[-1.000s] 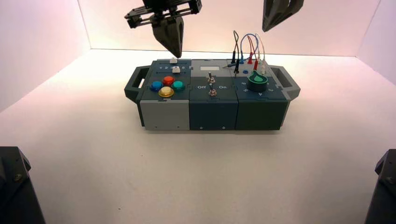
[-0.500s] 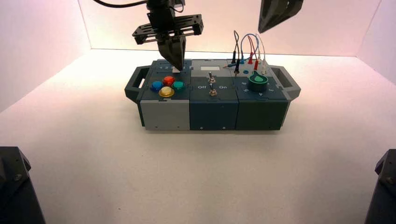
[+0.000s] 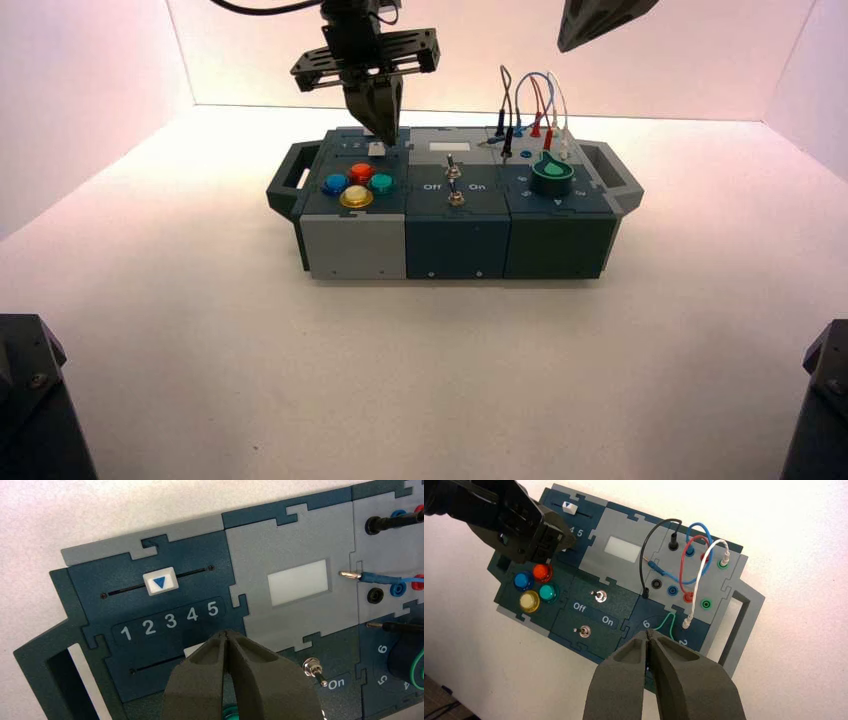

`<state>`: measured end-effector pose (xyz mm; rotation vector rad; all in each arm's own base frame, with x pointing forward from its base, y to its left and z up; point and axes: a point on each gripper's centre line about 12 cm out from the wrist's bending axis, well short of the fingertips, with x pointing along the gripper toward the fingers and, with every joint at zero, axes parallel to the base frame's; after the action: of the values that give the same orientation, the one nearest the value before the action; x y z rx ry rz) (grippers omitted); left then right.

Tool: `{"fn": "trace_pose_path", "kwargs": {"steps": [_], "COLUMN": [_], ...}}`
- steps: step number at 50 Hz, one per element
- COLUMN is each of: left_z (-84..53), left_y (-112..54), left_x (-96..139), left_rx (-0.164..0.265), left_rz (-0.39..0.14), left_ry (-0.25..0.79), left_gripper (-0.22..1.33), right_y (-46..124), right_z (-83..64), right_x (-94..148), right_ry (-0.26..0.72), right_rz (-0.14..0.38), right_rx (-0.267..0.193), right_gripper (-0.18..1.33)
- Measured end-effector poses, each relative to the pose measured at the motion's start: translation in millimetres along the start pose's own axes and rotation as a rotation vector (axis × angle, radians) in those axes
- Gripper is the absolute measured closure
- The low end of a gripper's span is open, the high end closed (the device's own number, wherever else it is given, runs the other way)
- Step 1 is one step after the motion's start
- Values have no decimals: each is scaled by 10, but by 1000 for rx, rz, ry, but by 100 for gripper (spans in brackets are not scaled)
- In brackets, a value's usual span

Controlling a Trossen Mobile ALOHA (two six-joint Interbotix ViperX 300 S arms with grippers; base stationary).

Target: Move the bottom slider to position 2.

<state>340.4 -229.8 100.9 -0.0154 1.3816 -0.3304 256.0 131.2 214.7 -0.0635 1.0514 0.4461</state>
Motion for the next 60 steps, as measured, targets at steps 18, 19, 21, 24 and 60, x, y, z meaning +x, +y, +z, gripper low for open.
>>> {"fn": "trace_pose_path", "kwargs": {"steps": [18,19,21,24,60], "left_z": [-21,-21,-17,-18,-9], "left_y": [14,14,29,39,110], "left_x": [72,72,77,82,75], "left_rx": [10,10,10,10,14], "left_rz": [13,13,16,19,37], "left_ry": [15,15,15,17,26], "left_gripper": [128,128,128,128,128], "right_y": [1,1,0,1,-1], "right_z": [2,0,0,0,-15], "right_x": [0,0,0,0,38], "right_ry": [-2,0,0,0,14], "right_rz": [1,1,0,1,0], "right_rx": [0,0,0,1,2], "right_gripper": [128,128,128,128,128]}}
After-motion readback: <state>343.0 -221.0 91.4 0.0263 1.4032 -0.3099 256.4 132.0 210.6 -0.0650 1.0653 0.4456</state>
